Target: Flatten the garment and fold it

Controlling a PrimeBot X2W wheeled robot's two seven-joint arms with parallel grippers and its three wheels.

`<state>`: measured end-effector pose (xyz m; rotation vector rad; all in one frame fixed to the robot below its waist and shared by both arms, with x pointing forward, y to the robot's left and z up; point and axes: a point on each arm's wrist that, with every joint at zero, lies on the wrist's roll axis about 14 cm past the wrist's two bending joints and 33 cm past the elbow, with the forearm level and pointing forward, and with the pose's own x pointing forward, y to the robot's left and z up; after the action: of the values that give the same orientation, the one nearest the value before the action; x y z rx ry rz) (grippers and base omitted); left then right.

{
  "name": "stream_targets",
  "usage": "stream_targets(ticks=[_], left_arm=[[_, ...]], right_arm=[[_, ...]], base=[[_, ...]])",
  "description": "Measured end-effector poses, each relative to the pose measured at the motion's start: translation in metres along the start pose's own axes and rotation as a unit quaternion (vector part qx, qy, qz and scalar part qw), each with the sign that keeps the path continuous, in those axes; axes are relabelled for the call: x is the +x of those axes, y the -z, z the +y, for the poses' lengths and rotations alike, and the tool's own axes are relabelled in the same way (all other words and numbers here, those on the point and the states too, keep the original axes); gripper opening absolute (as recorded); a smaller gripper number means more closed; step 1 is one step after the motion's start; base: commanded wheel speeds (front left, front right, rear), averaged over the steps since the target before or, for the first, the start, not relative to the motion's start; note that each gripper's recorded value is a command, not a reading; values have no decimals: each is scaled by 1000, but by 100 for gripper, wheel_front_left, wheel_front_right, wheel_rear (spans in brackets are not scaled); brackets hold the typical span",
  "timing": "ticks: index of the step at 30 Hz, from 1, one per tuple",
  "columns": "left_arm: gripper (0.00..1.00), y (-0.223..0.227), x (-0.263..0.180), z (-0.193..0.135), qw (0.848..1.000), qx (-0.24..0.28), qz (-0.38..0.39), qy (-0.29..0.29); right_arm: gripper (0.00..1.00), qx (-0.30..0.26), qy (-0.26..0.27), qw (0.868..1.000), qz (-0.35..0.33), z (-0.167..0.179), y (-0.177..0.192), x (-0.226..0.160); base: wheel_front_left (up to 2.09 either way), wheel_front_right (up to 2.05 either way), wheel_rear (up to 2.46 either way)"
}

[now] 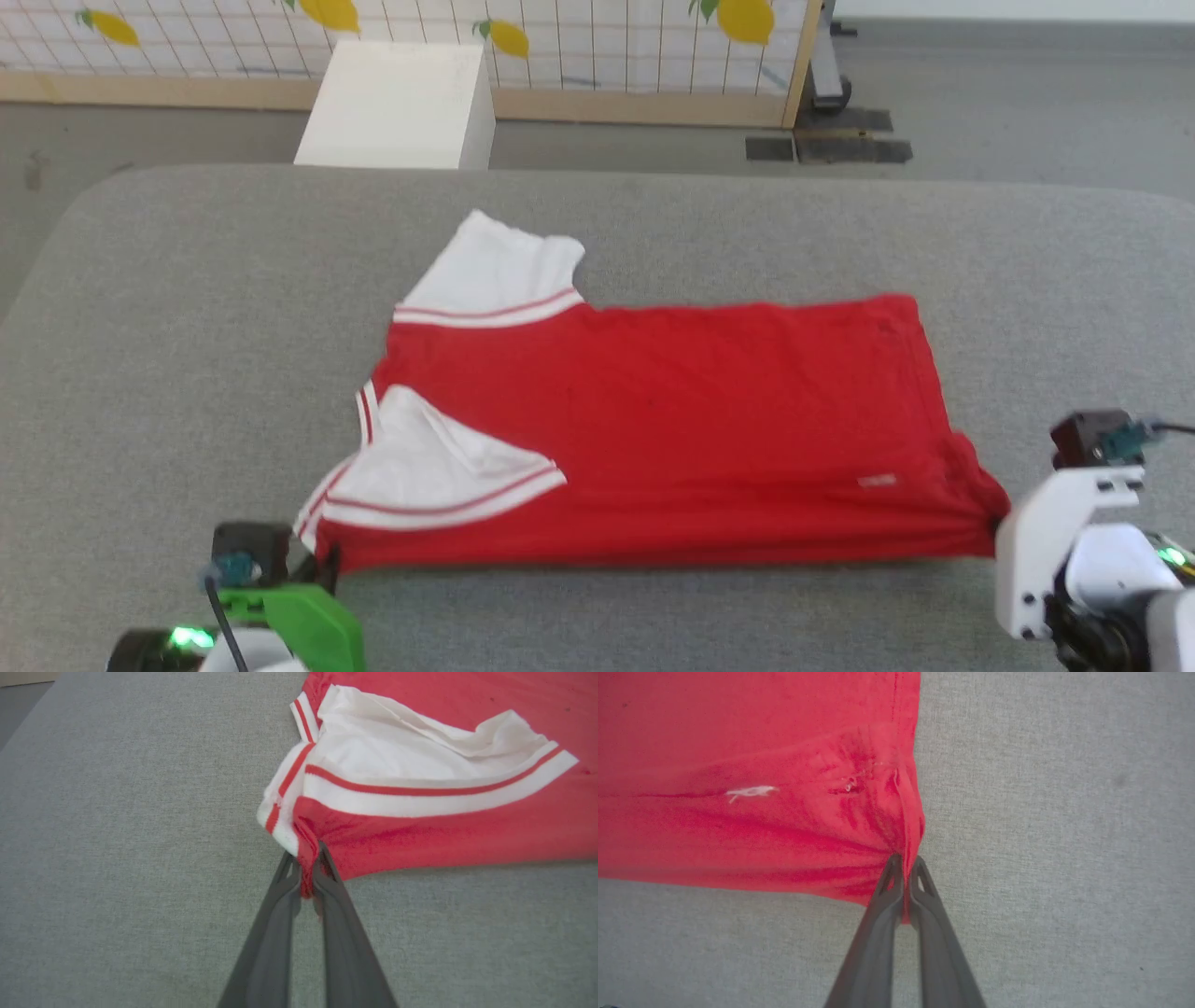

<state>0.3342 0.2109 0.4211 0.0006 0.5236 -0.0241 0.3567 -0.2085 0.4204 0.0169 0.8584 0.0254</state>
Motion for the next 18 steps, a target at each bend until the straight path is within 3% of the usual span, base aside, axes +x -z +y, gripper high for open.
stream_targets(ticks=[6, 14, 15, 16, 17, 18], left_arm=[[0, 31, -17, -8, 999, -9, 45, 12], [0, 63, -17, -15, 995, -37, 88, 22], [48, 64, -17, -16, 995, -37, 85, 24], [100, 65, -16, -15, 996, -38, 83, 22], [100, 66, -16, -14, 996, -36, 80, 19], [100, 66, -15, -12, 996, -32, 76, 17]], right_arm=[[0, 1, 9, 1000, 27, -10, 24, -13], [0, 3, -12, 999, 50, 3, 49, 0], [0, 4, -14, 999, 50, 4, 52, 2], [24, 7, -14, 999, 48, 4, 53, 4], [94, 9, -15, 999, 44, 4, 54, 5], [100, 7, -14, 999, 39, 5, 53, 6]], base=[[0, 0, 0], [0, 0, 0], [0, 0, 0], [0, 0, 0], [0, 0, 0], [0, 0, 0]])
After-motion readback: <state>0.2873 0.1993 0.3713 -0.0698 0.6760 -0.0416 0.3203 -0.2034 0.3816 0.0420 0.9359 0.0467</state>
